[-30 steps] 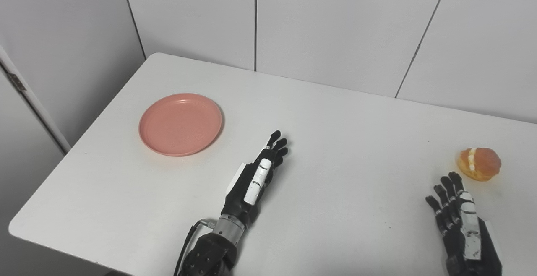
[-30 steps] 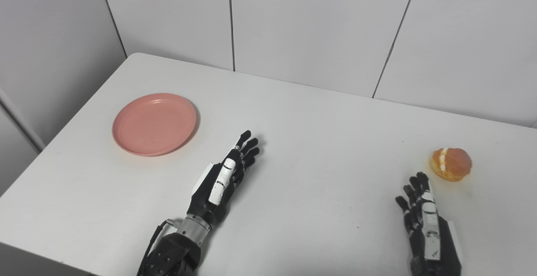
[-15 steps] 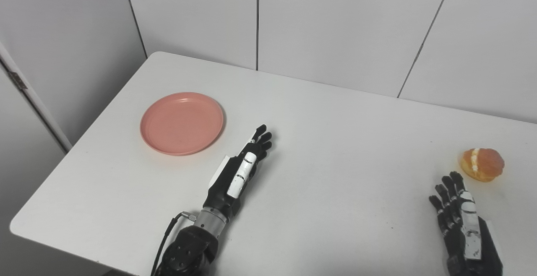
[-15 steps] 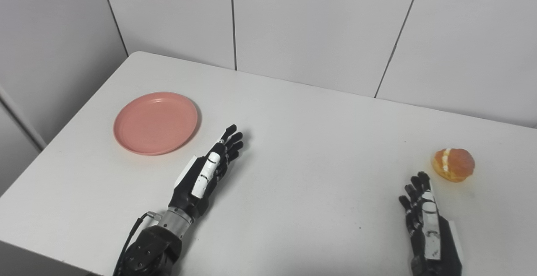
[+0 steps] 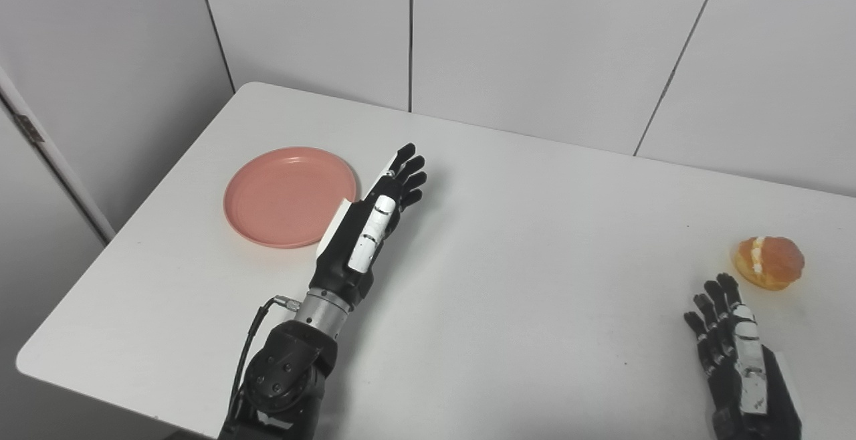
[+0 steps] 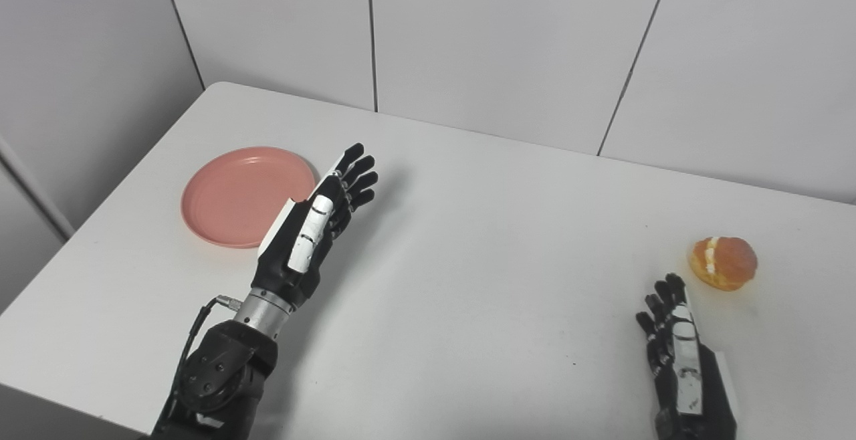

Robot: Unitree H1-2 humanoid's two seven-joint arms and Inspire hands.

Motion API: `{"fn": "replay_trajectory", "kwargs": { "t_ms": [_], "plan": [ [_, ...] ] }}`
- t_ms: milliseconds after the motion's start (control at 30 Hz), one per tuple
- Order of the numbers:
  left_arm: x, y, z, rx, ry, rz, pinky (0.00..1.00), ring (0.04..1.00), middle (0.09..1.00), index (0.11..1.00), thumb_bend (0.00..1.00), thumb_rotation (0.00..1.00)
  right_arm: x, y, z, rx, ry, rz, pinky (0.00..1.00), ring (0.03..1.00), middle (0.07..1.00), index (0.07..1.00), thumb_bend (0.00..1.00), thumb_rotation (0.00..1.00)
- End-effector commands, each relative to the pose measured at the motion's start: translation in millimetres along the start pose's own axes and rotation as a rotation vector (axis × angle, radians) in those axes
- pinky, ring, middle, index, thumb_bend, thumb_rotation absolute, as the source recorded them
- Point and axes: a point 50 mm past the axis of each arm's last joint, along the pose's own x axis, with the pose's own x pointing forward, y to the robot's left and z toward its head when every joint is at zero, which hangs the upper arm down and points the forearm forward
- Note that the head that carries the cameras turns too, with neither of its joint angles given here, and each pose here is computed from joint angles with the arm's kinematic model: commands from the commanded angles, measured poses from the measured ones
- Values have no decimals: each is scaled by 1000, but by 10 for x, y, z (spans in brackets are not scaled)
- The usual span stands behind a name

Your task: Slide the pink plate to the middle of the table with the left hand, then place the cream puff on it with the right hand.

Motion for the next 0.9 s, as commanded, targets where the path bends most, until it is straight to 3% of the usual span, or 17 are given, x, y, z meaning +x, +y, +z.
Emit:
{"fn": "replay_trajectory", "kwargs": {
  "t_ms": [0, 333, 867],
  "plan": [
    [126, 25, 200, 10, -71, 4, 956, 949, 963, 950, 509, 1000, 32, -7, 81, -8, -34, 9, 1000, 1000, 1000, 1000, 218, 1000],
    [331, 415, 212, 46, -109, 76, 994, 955, 973, 951, 553, 1000, 42, -26, 59, 9, -36, 5, 1000, 1000, 1000, 1000, 211, 1000],
    [586, 1079, 389, 84, -160, 245, 986, 956, 967, 966, 511, 1000, 36, -41, 51, 7, -29, 3, 1000, 1000, 1000, 1000, 210, 1000]
  ]
}}
